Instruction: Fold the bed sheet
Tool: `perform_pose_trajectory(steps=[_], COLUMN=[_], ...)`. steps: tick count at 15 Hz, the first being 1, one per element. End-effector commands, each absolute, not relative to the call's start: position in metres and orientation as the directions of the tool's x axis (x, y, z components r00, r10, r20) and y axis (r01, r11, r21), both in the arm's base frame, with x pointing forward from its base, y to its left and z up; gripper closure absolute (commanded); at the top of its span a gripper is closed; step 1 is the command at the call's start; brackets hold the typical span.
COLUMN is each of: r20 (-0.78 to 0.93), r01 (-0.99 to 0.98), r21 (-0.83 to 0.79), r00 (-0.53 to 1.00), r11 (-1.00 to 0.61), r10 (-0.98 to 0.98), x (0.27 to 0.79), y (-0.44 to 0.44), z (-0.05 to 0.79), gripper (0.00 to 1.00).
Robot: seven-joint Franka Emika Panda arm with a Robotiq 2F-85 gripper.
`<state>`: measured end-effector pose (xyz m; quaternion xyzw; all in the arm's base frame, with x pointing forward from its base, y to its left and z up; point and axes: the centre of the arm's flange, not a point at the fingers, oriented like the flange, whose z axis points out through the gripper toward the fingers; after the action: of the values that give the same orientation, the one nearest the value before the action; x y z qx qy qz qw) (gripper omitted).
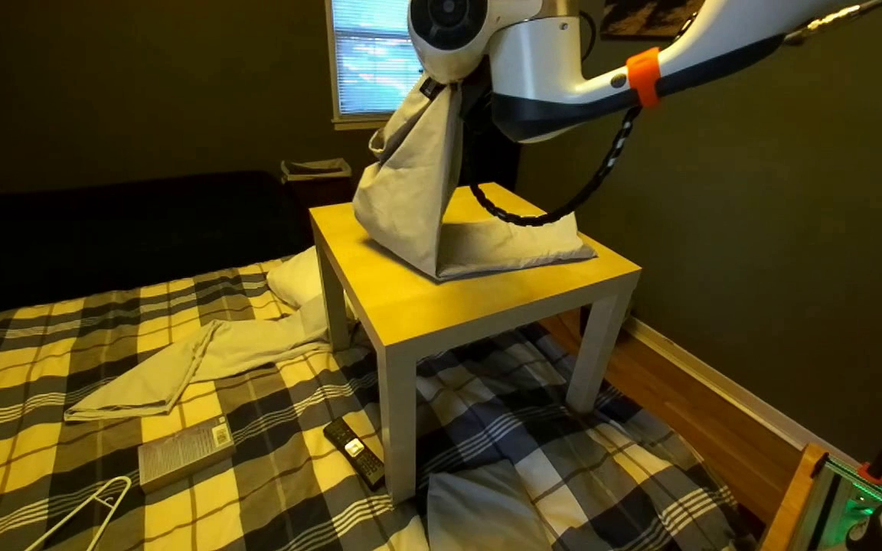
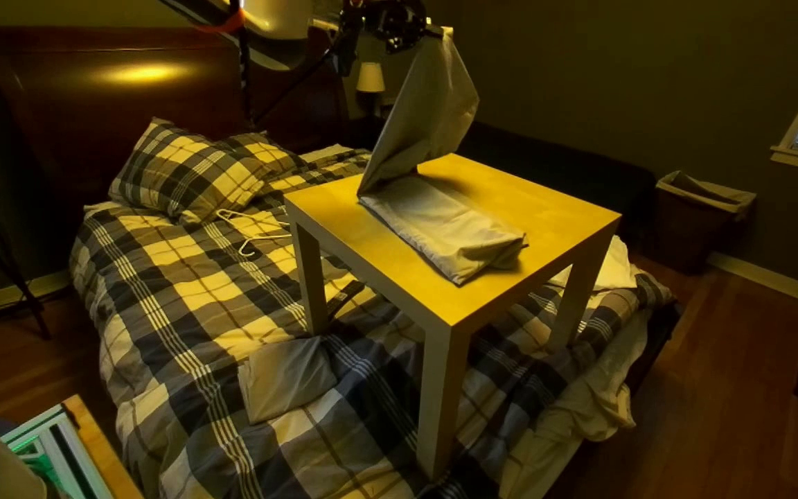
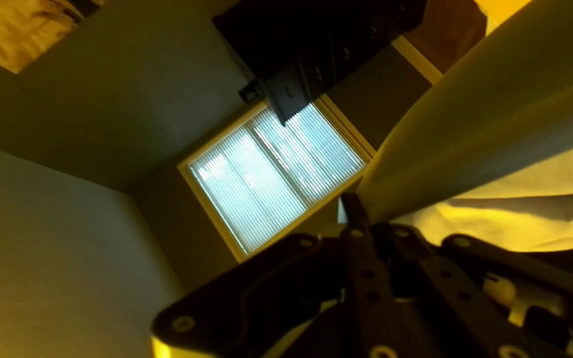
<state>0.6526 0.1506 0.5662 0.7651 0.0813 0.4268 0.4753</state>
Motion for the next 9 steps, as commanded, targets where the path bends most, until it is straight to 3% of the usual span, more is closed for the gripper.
perform_pose_trajectory(steps=[1, 9], r20=[0.575, 0.553], r01=[-0.351, -0.456], r21=[0.795, 0.788], r00=[0.696, 0.819], r11=[-0.495, -0.413], r10=[0.430, 0.151], x=[0.626, 0.583], y=[0.114, 0.029], z=[0.566, 0.528], gripper=[1.00, 1.00])
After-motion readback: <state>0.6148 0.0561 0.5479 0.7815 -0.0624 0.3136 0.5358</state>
